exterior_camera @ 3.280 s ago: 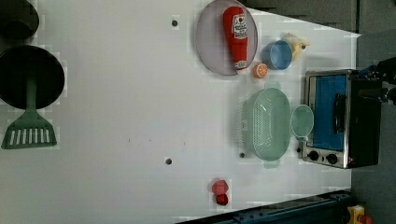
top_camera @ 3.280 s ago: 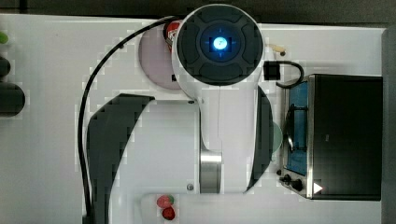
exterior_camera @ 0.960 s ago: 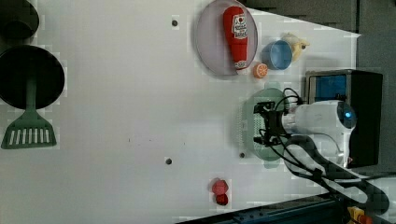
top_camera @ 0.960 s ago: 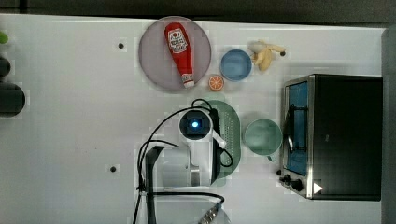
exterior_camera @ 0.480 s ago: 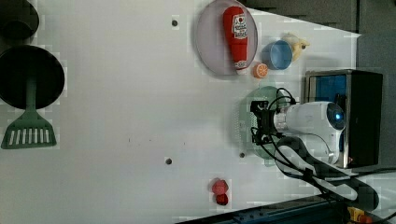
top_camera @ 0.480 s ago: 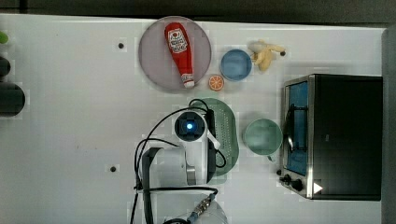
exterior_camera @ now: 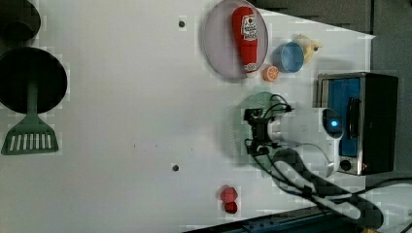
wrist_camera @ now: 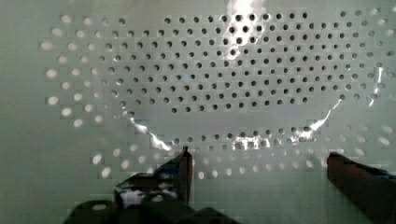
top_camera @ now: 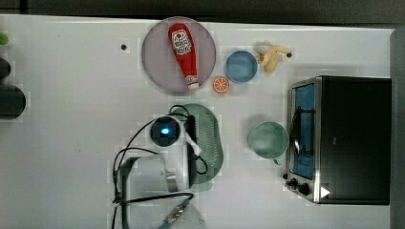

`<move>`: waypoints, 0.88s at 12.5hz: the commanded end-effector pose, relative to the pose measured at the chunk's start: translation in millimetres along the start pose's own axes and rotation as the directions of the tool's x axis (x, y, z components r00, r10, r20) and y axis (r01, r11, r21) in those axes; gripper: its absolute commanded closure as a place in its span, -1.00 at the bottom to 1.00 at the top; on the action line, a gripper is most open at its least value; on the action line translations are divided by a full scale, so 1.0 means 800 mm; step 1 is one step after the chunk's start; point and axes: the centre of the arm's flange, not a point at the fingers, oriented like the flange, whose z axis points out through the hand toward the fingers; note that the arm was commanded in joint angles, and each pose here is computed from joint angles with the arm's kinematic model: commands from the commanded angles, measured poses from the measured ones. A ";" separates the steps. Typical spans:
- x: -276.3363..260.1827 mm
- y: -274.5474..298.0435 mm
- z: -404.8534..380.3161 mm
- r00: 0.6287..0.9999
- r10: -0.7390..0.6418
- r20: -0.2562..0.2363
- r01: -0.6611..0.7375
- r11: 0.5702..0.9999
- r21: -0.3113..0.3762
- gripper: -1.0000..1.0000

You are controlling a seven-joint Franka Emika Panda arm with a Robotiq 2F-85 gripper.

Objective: Drag strainer right to left.

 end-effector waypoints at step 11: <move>-0.203 -0.039 -0.019 0.992 0.072 0.106 -0.077 0.996 0.040 -1.00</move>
